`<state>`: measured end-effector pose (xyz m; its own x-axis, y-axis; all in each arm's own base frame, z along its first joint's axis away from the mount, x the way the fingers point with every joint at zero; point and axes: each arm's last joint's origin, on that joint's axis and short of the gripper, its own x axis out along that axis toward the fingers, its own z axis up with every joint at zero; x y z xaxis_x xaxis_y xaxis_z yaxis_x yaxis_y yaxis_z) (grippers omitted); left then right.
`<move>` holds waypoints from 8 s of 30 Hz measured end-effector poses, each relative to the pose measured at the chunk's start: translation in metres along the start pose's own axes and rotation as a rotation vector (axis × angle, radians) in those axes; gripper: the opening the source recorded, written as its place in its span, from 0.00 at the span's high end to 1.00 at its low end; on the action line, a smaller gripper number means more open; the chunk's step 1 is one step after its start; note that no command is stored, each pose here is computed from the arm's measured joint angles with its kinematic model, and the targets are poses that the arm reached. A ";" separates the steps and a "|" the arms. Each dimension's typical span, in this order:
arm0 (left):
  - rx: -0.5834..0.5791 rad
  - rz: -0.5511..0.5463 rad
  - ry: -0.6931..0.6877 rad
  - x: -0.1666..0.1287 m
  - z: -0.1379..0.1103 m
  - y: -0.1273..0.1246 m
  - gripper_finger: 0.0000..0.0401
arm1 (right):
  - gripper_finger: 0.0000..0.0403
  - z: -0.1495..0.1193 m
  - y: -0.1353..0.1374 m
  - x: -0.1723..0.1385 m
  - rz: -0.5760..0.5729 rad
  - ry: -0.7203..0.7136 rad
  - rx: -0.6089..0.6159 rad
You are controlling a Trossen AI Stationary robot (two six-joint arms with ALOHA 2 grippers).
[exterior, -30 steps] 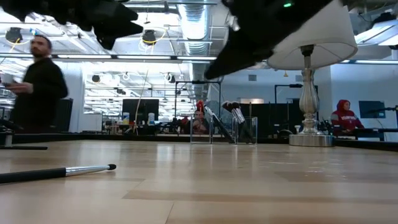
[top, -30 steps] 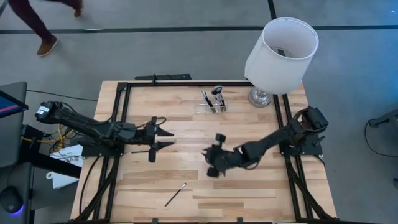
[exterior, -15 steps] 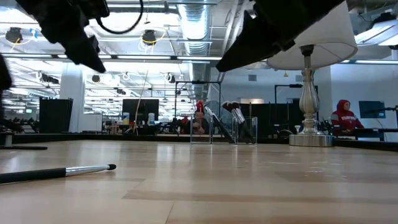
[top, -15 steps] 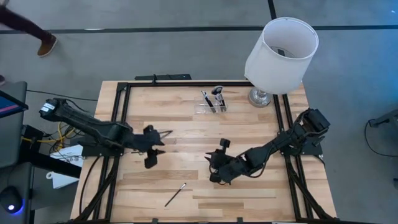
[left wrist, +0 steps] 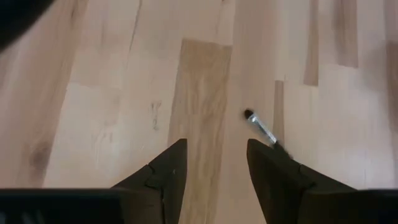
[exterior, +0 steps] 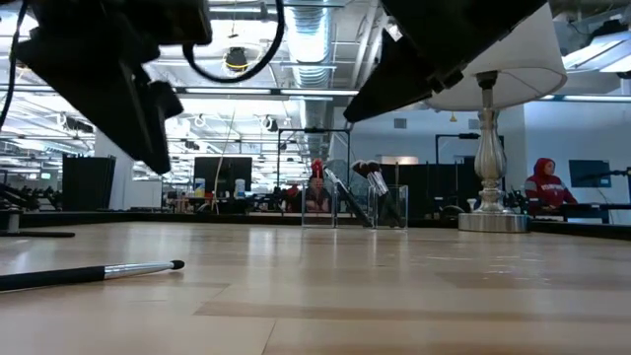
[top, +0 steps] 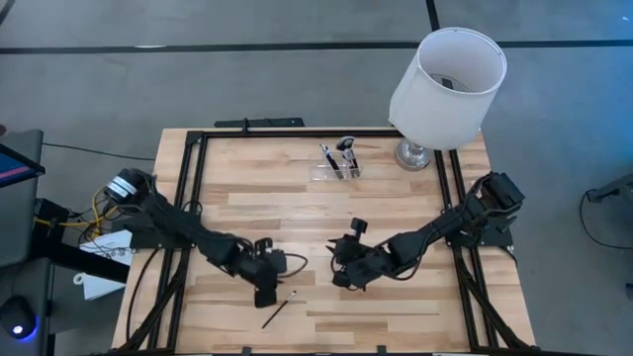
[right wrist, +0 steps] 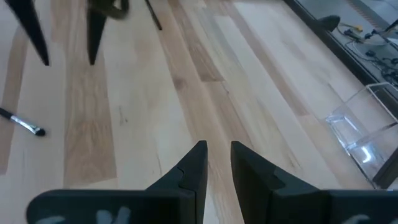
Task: Put items in baskets/containers
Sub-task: Put the silver eyeshadow brush into the transparent organizer
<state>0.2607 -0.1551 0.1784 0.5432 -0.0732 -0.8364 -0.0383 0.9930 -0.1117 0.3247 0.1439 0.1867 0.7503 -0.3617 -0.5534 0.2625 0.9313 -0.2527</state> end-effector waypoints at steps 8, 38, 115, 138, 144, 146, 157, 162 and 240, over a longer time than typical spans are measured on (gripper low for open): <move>-0.009 0.039 -0.046 0.008 -0.011 -0.024 0.59 | 0.84 -0.006 0.003 -0.005 -0.007 0.033 -0.011; -0.136 0.069 -0.211 0.069 -0.006 -0.084 0.59 | 0.84 -0.006 -0.034 0.022 -0.101 0.155 -0.351; -0.042 0.368 -0.281 -0.037 -0.018 -0.018 0.98 | 0.84 -0.011 -0.038 0.023 -0.090 0.214 -0.359; 0.042 0.184 -0.921 -0.053 -0.030 0.004 0.98 | 0.84 0.027 -0.029 0.033 0.533 -0.141 -0.360; 0.094 0.099 -0.991 -0.057 -0.027 0.001 0.98 | 0.84 0.039 -0.026 0.030 0.604 -0.276 -0.344; 0.093 0.087 -0.999 -0.058 -0.027 0.001 0.98 | 0.84 0.040 -0.026 0.030 0.582 -0.281 -0.330; 0.212 -0.052 -1.117 -0.042 -0.006 0.012 0.99 | 0.84 0.040 -0.011 -0.004 0.292 -0.273 -0.306; 0.199 -0.085 -1.132 -0.030 0.003 0.025 0.99 | 0.85 0.014 -0.019 -0.042 0.253 -0.356 -0.275; 0.288 -0.019 0.148 0.113 0.084 0.097 0.74 | 0.96 -0.088 -0.058 -0.045 0.331 -0.307 0.043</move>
<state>0.3885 -0.0592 0.1179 0.4124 -0.0839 -0.9071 0.2213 0.9751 0.0104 0.2221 0.1019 0.1566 0.9415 -0.0201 -0.3365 -0.0019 0.9979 -0.0650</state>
